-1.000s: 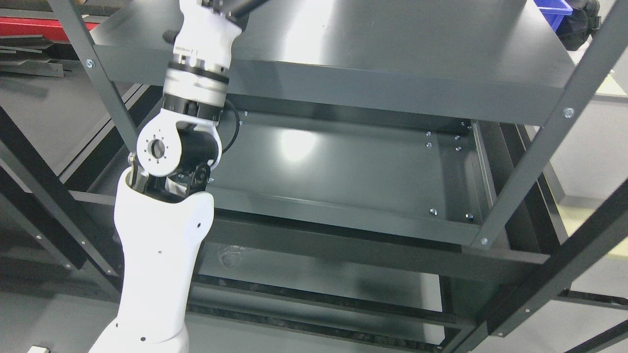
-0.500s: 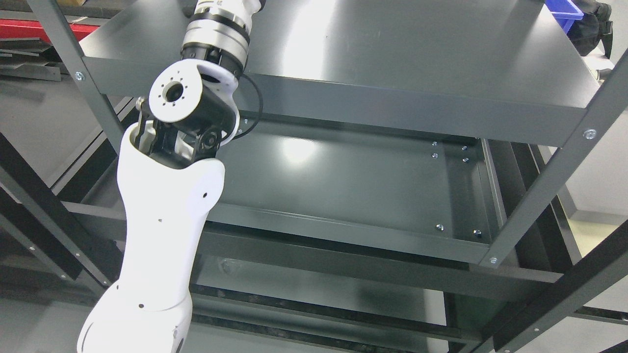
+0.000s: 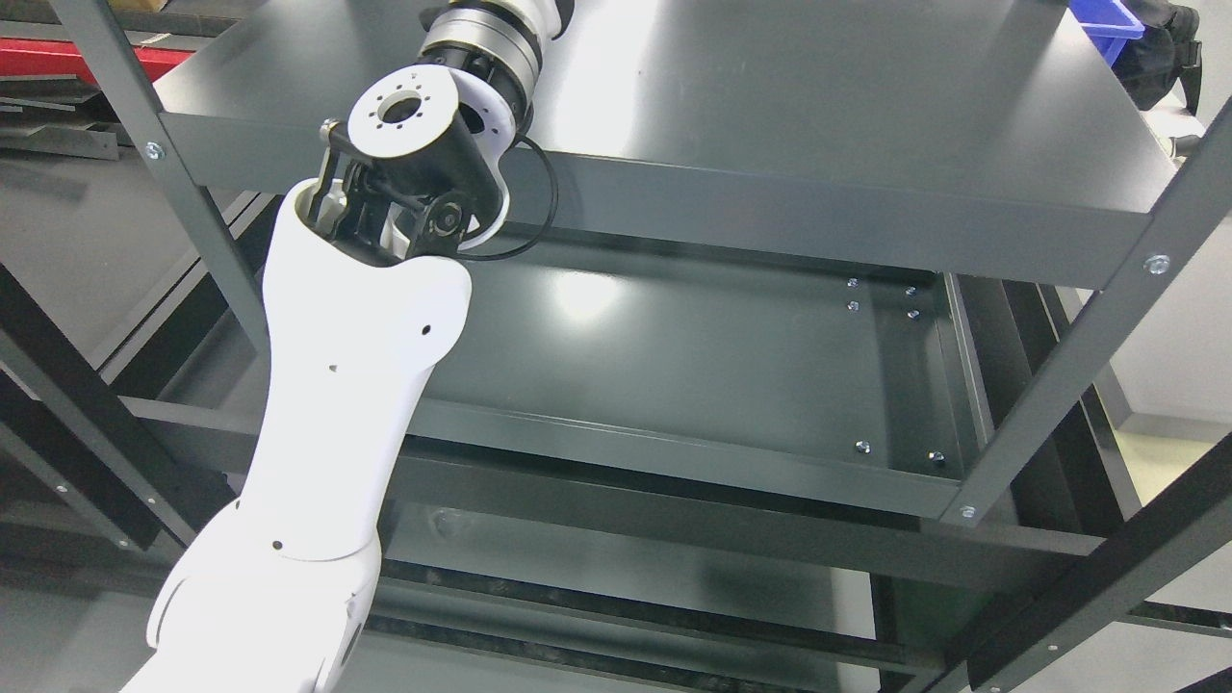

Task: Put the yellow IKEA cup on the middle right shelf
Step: 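Reach the left hand up onto the shelf level above, then lower the yellow cup onto the shelf and open the left hand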

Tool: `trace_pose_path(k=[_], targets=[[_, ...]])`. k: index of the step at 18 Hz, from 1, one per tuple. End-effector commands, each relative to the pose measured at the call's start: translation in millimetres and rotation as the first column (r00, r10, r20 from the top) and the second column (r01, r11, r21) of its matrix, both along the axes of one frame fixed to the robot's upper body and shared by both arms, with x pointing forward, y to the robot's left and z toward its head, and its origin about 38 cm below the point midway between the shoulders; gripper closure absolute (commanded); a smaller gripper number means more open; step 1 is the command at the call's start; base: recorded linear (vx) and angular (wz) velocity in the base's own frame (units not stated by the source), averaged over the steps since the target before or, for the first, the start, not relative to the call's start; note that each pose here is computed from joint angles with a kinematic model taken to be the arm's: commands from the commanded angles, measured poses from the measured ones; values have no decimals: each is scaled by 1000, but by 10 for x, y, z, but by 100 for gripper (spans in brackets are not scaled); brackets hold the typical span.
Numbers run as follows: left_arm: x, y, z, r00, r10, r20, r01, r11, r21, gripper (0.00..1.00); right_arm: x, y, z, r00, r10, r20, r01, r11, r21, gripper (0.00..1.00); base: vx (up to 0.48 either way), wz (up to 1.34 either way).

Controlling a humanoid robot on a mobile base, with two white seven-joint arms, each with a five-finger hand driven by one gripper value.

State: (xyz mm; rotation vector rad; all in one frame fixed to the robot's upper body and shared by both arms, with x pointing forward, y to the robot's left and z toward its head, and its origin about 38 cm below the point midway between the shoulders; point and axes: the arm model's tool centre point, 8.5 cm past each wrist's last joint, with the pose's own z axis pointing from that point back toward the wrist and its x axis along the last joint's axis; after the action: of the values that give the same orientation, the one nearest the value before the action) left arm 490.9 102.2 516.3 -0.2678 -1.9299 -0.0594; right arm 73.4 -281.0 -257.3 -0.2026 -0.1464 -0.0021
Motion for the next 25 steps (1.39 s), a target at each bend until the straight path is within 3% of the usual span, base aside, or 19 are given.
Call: trace_pose_path(k=[1,3,4,12,17,25], targets=[[475,-36,-508,975,72,-211,-46,991,122,75,-90,-99,1,1000,-8,-14,8,1000,-13,1,0,0],[468,-112,-578,969,74,-236,-34,985,167,49,-90,-99,1,1000,-8,-14,8,1000,-13,1,0,0],[468,-122,-596,968,75,-240,-33,984,175,43,-90,-99,1,1000,-8,-14,8,1000,-13,1,0,0],[453,-126,-595,970,74,-232,-33,984,177,13,-80,-99,2,1000,-8,-12,8,1000,-13,1,0,0],[444,-134,-593,971,68,-230,-27,984,177,2,-90,-99,1,1000,-8,-14,8,1000,-13,1,0,0],[262,-170,-384,988,35,-149,-12,988,152,1,-90,-99,1,1000,-8,-14,8,1000,-13,1,0,0]])
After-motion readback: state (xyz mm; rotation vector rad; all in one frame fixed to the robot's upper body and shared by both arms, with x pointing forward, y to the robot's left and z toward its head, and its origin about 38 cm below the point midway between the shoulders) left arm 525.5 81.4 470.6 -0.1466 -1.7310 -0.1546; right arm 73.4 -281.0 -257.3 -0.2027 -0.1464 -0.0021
